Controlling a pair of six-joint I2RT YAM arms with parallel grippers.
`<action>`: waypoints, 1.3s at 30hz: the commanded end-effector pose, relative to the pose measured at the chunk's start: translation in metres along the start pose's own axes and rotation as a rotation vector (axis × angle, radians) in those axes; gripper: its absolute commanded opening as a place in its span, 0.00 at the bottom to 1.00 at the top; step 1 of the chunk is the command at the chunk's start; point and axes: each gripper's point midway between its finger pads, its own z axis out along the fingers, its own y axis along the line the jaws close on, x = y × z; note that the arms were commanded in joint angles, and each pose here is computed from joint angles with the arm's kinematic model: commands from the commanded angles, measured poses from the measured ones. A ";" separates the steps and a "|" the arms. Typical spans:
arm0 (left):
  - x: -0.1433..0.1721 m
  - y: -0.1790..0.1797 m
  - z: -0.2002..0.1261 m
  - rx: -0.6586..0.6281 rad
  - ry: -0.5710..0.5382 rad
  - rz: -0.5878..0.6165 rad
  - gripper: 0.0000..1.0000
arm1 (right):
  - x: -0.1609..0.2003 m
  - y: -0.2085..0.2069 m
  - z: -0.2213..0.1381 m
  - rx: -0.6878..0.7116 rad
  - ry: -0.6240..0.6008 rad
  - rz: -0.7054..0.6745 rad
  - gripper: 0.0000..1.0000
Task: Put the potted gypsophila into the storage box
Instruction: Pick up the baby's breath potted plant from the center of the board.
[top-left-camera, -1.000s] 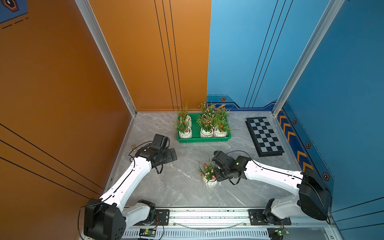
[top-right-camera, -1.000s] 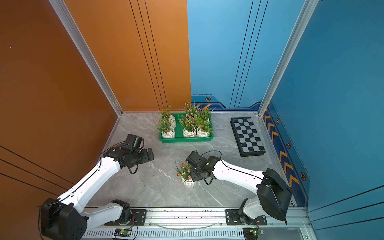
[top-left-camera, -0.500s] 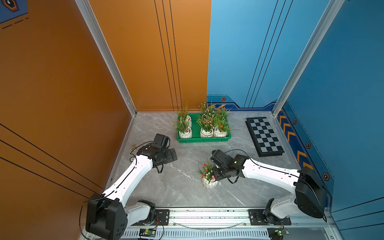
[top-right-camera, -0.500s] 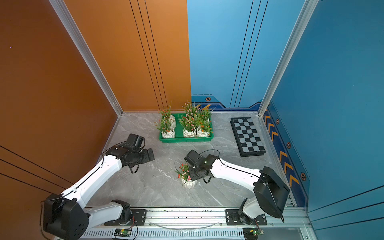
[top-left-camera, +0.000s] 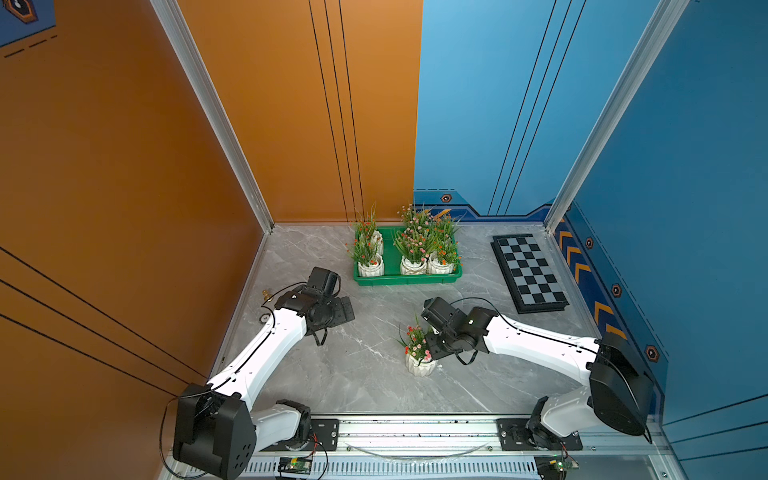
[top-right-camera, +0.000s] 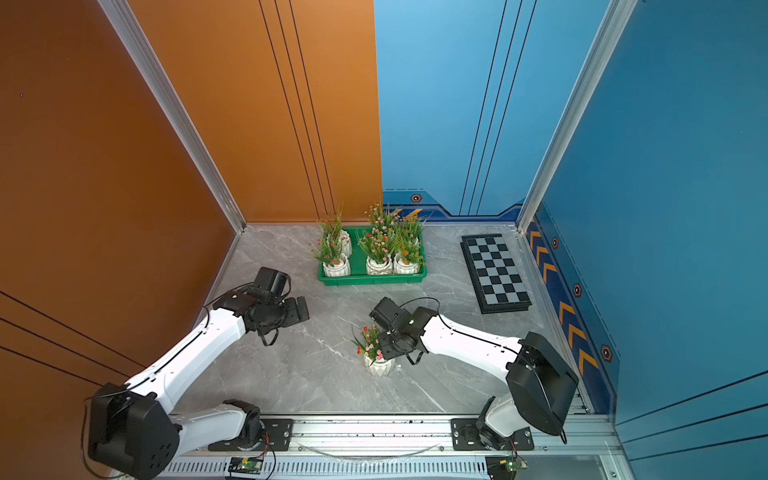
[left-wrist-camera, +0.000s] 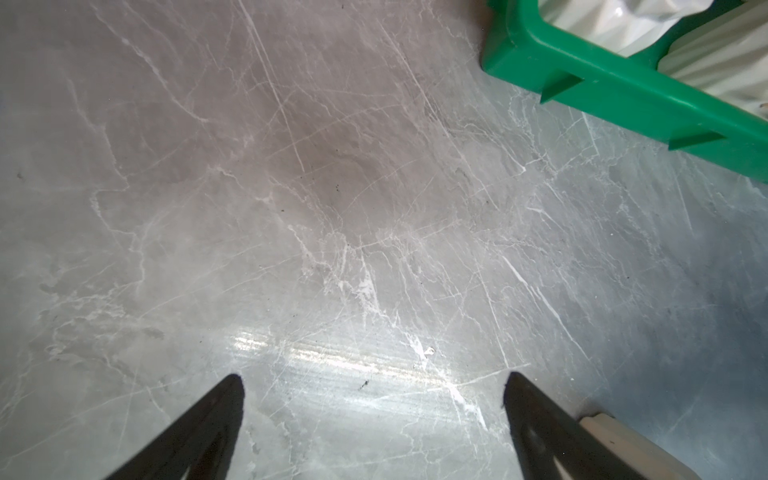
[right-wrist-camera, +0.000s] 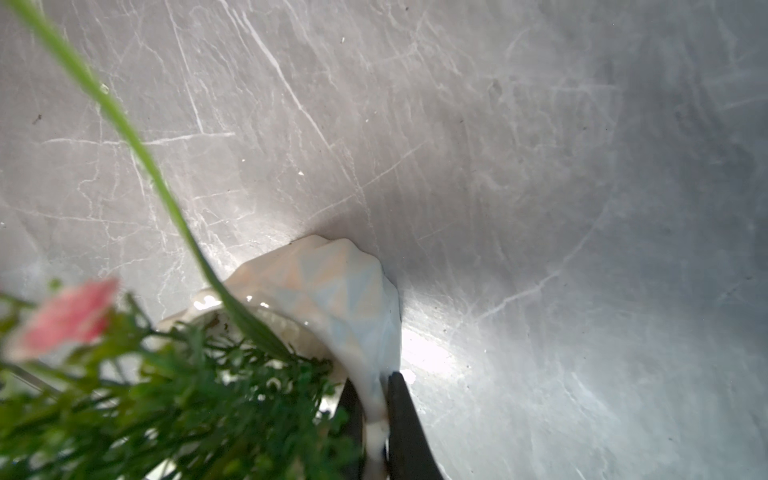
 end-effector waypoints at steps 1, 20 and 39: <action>0.002 0.008 0.006 -0.025 0.008 -0.015 0.98 | -0.012 0.005 -0.009 -0.030 -0.015 -0.010 0.05; 0.000 0.006 0.015 -0.030 0.032 -0.016 0.98 | -0.035 -0.006 -0.020 -0.063 -0.028 0.013 0.00; -0.011 0.007 0.014 -0.013 0.029 -0.023 0.98 | -0.103 -0.010 -0.043 -0.008 -0.043 -0.087 0.00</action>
